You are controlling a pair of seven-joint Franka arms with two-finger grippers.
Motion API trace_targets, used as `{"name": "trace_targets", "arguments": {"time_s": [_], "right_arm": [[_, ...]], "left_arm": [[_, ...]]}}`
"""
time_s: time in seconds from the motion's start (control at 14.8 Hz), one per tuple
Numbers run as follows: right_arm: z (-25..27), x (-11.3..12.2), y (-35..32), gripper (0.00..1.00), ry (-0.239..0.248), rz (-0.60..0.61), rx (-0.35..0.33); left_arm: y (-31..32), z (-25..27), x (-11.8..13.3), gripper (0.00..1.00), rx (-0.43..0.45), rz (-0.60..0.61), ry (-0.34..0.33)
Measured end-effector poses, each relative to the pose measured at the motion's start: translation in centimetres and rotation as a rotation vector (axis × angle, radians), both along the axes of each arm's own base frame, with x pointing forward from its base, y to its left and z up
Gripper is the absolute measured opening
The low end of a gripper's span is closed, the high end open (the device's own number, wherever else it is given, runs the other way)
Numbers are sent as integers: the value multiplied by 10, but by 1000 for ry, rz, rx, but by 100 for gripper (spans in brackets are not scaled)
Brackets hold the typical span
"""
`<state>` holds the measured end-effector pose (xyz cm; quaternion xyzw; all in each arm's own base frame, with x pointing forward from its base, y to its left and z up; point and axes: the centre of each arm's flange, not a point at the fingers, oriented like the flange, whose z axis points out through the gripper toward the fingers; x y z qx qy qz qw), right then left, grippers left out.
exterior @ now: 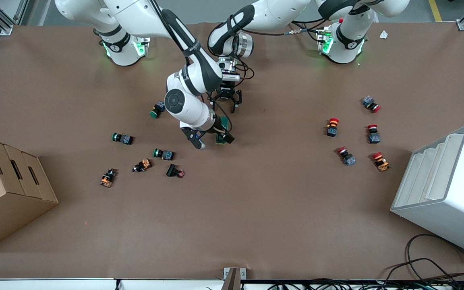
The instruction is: Close load switch with both arms
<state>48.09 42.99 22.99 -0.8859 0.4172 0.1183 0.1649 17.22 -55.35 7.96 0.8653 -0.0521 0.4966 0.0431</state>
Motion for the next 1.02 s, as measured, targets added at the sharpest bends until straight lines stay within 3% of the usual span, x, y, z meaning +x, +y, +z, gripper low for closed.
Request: {"name": "trace_targets", "arguments": {"time_s": [1.02], "right_arm": [[-20,24,9,100,0,-9,3]], "left_arm": [[0,0,0,99,-2,1,-1]]}}
